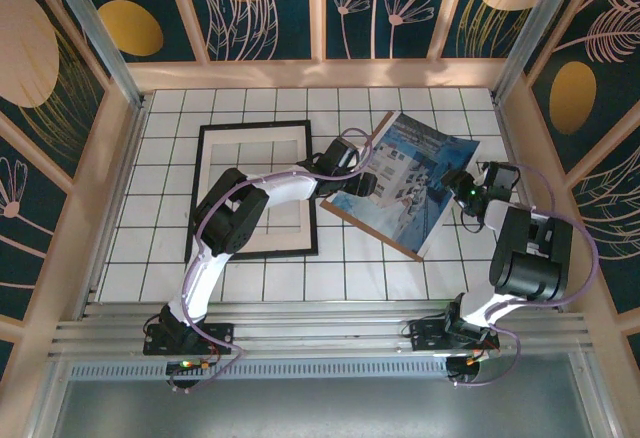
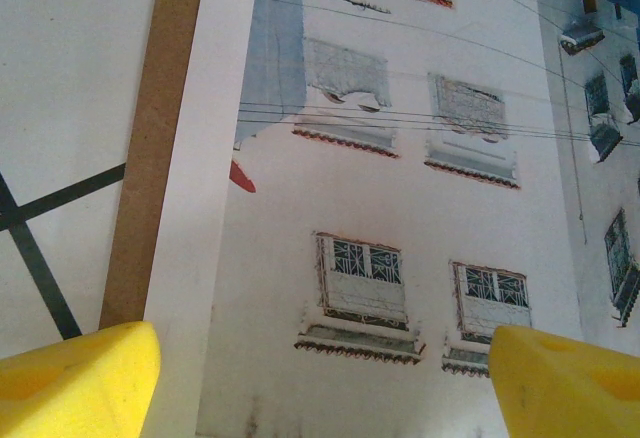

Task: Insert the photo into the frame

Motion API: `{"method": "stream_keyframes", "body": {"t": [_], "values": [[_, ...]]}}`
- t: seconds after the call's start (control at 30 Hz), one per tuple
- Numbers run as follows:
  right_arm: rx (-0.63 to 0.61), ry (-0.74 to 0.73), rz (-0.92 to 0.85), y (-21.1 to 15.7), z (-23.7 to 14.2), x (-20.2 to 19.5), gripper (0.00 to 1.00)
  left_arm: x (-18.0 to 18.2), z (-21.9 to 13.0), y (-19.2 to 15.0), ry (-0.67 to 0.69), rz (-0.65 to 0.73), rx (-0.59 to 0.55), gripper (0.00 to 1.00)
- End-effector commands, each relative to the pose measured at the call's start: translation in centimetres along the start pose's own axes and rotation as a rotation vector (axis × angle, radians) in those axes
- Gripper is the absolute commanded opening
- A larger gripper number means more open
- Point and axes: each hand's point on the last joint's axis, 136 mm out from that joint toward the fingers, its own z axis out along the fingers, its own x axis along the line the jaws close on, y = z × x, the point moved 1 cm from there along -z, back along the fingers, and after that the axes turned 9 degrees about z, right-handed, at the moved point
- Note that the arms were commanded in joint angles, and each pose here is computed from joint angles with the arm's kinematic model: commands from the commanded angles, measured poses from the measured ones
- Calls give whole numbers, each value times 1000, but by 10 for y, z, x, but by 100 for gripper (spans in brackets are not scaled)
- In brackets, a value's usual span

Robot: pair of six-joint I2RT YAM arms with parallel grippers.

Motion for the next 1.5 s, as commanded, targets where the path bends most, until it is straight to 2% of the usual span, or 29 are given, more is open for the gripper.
{"method": "stream_keyframes", "body": {"t": [0.0,0.43,0.87,1.03,1.27,1.47], "values": [[10,85,-17,-3,-7,16,65,-5,3,-38,-20,-23,120,85],[-20,-20,-86,4,3,-5,60,-7,1,-32,-25,-19,108,85],[4,93,-149,2,12,9,48,-9,0,-30,-34,-12,106,85],[1,77,-147,3,9,5,46,-10,-1,-27,-37,-9,102,85],[-8,-90,-142,15,15,-19,42,-11,-3,-25,-42,-5,97,85],[24,-157,-121,20,28,-29,33,-12,-2,-22,-43,-1,99,85]]}}
